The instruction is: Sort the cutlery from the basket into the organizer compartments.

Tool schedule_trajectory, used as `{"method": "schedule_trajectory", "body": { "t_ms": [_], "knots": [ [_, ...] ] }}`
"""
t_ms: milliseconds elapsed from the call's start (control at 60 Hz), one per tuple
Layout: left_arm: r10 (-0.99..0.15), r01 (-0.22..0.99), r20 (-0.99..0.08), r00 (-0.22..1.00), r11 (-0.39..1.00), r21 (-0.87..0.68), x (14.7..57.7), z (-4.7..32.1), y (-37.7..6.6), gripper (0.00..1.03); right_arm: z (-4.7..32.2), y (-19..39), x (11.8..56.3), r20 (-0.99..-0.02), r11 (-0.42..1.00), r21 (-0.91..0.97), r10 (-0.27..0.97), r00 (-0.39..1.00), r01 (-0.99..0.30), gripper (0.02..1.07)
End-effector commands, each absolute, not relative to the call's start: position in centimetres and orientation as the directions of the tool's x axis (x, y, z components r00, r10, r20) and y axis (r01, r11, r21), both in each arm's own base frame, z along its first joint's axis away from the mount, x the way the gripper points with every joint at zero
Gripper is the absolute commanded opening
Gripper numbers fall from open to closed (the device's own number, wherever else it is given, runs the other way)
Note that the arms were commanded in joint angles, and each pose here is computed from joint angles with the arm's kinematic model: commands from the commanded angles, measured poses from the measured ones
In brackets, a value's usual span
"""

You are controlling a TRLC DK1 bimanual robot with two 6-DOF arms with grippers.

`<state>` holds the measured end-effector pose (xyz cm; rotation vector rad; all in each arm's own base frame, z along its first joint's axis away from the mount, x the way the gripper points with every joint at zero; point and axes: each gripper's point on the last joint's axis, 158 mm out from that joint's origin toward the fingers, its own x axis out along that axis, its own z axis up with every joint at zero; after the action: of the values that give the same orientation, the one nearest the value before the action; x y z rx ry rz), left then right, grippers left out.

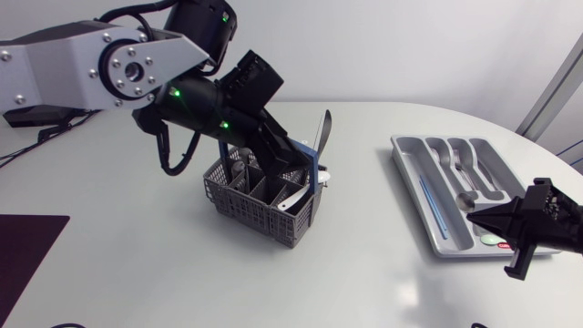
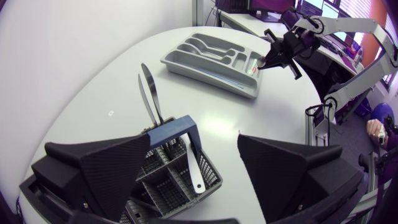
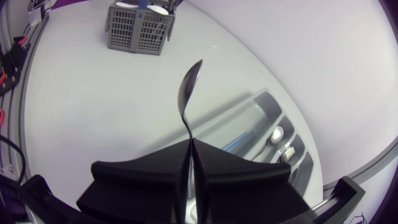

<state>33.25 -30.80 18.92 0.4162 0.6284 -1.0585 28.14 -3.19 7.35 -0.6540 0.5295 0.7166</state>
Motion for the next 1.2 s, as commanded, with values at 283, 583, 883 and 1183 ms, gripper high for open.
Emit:
{"method": "schedule_trajectory", "body": {
  "t_ms": [283,583,883,1183],
  "knots": [
    [-0.606,0.894,-0.713,0.352,0.444,0.065,33.7,16.0,-30.9,0.98,5.3,-13.0,29.3,-0.659,0.54,-0.476,0.304,0.688,-0.694,0.08],
    [-0.568,0.89,-0.734,0.372,0.444,0.108,34.0,15.0,-30.5,0.97,2.6,-18.5,31.0,-0.675,0.516,-0.546,0.196,0.712,-0.66,0.08],
    [-0.511,0.885,-0.767,0.388,0.44,0.154,33.7,14.4,-29.7,0.97,0.7,-19.8,30.1,-0.732,0.436,-0.557,0.144,0.666,-0.707,0.08],
    [-0.476,0.881,-0.789,0.389,0.442,0.168,33.5,14.1,-28.5,0.96,-0.5,-19.2,28.7,-0.768,0.413,-0.535,0.126,0.628,-0.737,0.26]
  ]
}}
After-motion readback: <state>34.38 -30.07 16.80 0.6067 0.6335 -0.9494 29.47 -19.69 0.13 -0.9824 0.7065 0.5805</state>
